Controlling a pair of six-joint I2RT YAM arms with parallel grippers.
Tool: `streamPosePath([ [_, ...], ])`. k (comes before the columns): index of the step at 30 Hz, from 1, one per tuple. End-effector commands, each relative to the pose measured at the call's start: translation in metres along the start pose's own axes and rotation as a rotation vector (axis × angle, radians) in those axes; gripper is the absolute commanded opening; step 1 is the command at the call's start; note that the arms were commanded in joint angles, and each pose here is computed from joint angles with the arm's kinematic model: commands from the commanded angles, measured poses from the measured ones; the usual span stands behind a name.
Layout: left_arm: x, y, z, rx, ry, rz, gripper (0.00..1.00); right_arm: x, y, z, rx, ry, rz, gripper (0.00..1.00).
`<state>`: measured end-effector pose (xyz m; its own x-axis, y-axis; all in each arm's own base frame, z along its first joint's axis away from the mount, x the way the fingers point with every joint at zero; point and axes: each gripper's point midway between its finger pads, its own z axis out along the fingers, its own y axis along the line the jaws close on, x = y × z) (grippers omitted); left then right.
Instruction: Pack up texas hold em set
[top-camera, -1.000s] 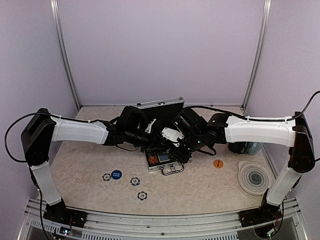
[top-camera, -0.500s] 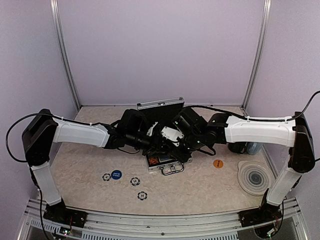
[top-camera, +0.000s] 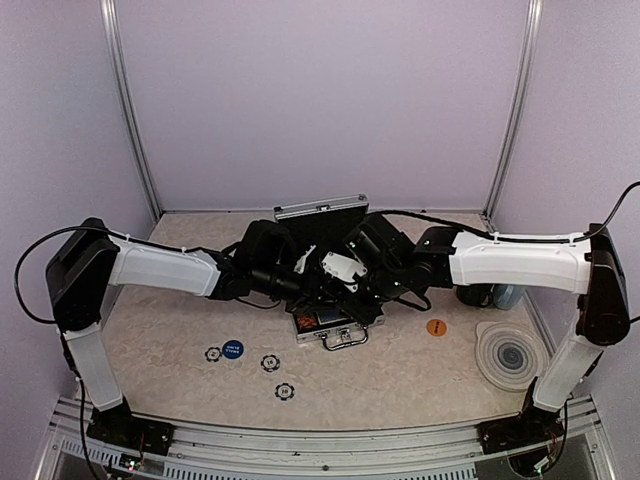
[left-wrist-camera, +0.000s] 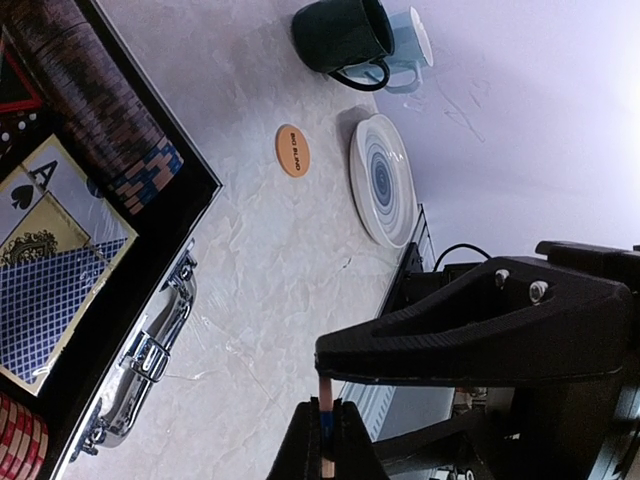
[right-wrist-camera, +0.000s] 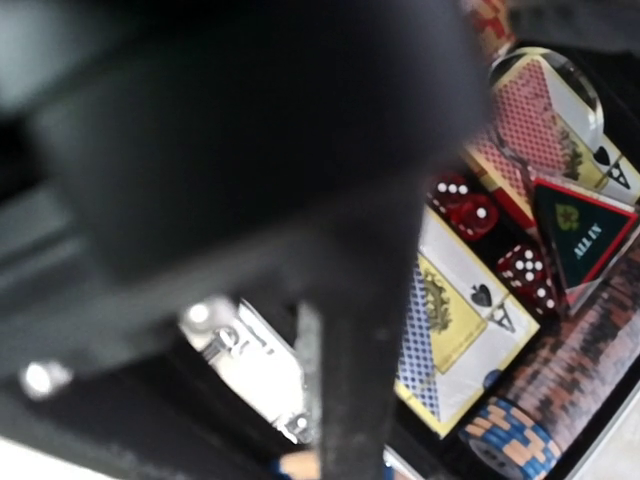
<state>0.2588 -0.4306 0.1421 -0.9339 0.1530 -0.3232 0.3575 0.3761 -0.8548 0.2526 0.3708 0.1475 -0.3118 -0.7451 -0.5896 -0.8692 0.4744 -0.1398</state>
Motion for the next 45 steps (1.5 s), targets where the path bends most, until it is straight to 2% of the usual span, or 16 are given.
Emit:
streamPosePath([
  [1,0.003,-0.009,0.003,0.047,0.013,0.031,0.0,-0.016,0.0,-0.009,0.013,-0.049,-0.013,0.45],
  [3,0.002,-0.009,0.003,0.045,0.009,0.033,0.0,-0.016,-0.001,-0.009,0.017,-0.049,-0.012,0.46],
  [5,0.002,-0.008,0.002,0.035,0.008,0.042,0.0,-0.016,-0.002,-0.012,0.018,-0.049,-0.012,0.51],
  [11,-0.014,-0.014,-0.014,-0.08,-0.058,0.171,0.0,-0.021,-0.012,-0.047,0.062,-0.147,0.011,0.9],
  [14,-0.028,-0.02,-0.027,-0.155,-0.104,0.263,0.0,-0.022,-0.033,-0.076,0.121,-0.219,0.075,0.98],
  [18,-0.045,-0.033,-0.036,-0.244,-0.15,0.381,0.0,-0.017,-0.072,-0.107,0.218,-0.302,0.233,0.99],
  [22,-0.049,-0.045,-0.028,-0.333,-0.15,0.507,0.0,0.002,-0.101,-0.117,0.3,-0.295,0.331,0.99],
  [26,-0.048,-0.042,-0.004,-0.446,-0.105,0.633,0.0,0.014,-0.108,-0.117,0.337,-0.276,0.37,0.99],
  [32,-0.033,-0.033,0.041,-0.462,-0.003,0.76,0.0,0.022,-0.106,-0.118,0.332,-0.274,0.395,0.99],
  [38,-0.039,0.003,0.059,-0.57,0.029,0.796,0.0,0.027,-0.107,-0.122,0.345,-0.279,0.413,0.99],
  [45,-0.034,0.032,0.073,-0.619,0.062,0.797,0.0,0.032,-0.108,-0.12,0.355,-0.268,0.421,0.99],
])
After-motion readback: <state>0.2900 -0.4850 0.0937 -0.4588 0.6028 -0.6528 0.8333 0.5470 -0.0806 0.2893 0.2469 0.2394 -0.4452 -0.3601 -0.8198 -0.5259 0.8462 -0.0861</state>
